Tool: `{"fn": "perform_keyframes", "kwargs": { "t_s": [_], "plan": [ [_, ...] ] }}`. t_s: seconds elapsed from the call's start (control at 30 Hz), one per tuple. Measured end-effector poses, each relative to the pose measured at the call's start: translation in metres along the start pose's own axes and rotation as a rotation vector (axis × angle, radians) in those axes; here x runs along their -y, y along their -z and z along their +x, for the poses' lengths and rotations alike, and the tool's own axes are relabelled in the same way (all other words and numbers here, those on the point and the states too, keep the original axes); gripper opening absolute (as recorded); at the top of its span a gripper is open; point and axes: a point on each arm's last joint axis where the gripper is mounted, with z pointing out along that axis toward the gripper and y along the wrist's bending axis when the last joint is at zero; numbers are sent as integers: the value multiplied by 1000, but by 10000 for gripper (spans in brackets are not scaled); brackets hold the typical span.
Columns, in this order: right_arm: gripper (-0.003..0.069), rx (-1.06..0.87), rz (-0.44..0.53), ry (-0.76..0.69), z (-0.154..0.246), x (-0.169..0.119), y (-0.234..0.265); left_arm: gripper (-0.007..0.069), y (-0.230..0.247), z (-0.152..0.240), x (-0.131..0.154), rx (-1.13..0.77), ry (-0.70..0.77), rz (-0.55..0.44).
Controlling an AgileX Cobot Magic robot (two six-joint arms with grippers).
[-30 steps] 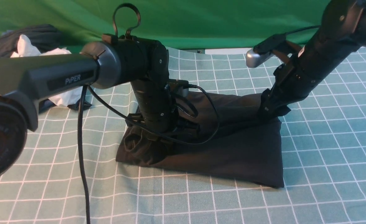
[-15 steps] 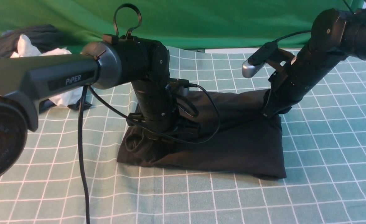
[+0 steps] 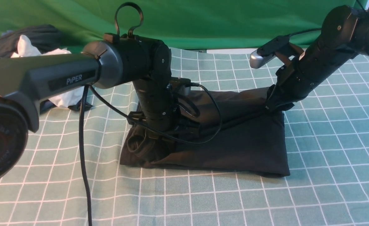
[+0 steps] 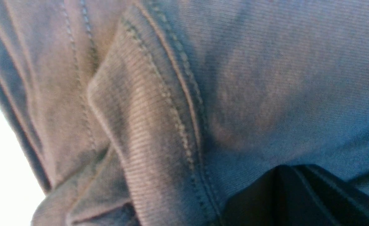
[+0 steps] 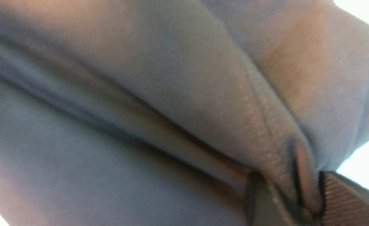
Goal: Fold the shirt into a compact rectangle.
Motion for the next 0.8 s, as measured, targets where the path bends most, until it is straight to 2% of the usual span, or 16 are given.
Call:
{"fn": "perform_keyframes", "kwargs": {
  "t_s": [0.1, 0.23, 0.3, 0.57, 0.63, 0.8],
  "plan": [
    [279, 13, 11, -3, -1, 1, 1, 11, 11, -3, 1, 34, -7, -1],
    [286, 28, 18, -12, -2, 2, 1, 12, 29, -6, 5, 94, -6, 26],
    [286, 54, 23, -24, -5, 2, 1, 12, 33, -7, 14, 119, -28, 82],
    [282, 53, 18, -38, -4, 4, -8, 12, 8, -14, 51, 193, -83, 196],
    [246, 47, 14, -42, -3, 5, -11, 12, -2, -15, 59, 188, -103, 221],
    [55, 50, 10, -47, -4, 5, -11, 12, -22, -14, 75, 174, -113, 267]
  ]
}}
